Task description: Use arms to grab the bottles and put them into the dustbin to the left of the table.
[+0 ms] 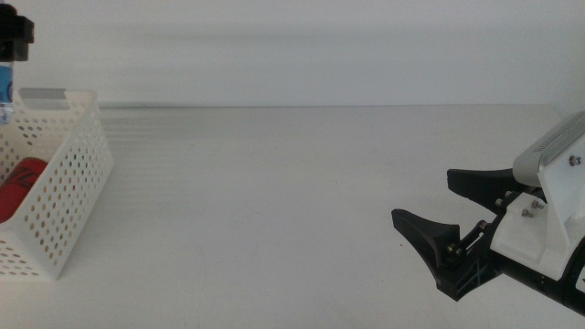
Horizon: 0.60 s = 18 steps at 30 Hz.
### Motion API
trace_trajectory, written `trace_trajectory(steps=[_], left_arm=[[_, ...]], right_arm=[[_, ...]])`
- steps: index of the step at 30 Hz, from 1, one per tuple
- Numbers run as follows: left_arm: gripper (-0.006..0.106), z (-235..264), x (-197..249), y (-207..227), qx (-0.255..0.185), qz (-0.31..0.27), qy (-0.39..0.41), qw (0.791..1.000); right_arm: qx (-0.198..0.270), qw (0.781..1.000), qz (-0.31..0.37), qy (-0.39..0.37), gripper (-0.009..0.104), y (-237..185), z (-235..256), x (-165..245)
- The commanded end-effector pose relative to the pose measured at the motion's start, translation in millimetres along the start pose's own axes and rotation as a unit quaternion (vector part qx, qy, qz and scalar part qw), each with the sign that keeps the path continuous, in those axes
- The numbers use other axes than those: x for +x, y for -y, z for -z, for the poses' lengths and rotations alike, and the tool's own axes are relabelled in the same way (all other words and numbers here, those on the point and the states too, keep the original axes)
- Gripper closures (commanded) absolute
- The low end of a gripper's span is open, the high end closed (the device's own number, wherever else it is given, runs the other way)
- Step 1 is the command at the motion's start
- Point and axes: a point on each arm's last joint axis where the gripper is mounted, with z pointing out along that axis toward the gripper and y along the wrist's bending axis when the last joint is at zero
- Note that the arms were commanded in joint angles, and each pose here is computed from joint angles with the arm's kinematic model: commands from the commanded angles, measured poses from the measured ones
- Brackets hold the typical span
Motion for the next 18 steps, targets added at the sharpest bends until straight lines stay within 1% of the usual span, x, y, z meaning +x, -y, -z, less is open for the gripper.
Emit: trace_trajectory(steps=[1, 5, 7, 9, 13, 18], left_arm=[[0.105, 13.3, -22.7, -14.8, -0.022, 0.010, 0.066, 0.998], [0.105, -10.9, -23.2, -32.5, -0.039, 0.021, 0.040, 0.998], [0.105, -23.8, -20.8, -39.7, -0.039, 0.028, 0.023, 0.999], [0.105, -35.2, -17.3, -42.9, -0.026, 0.036, 0.007, 0.999], [0.105, -58.6, -7.4, -43.0, 0.010, 0.021, -0.031, 0.999], [0.105, -84.3, 6.0, -49.6, 0.027, 0.022, -0.073, 0.997]], right_arm=[[0.002, 0.998, 0.006, 0.057, 0.023, 0.3, 2.4, -16.9], [0.002, 0.998, 0.006, 0.057, 0.023, 0.3, 2.4, -16.9], [0.002, 0.998, 0.006, 0.057, 0.023, 0.3, 2.4, -16.9], [0.002, 0.998, 0.006, 0.057, 0.023, 0.3, 2.4, -16.9], [0.002, 0.998, 0.006, 0.057, 0.023, 0.3, 2.4, -16.9], [0.002, 0.998, 0.006, 0.057, 0.023, 0.3, 2.4, -16.8]])
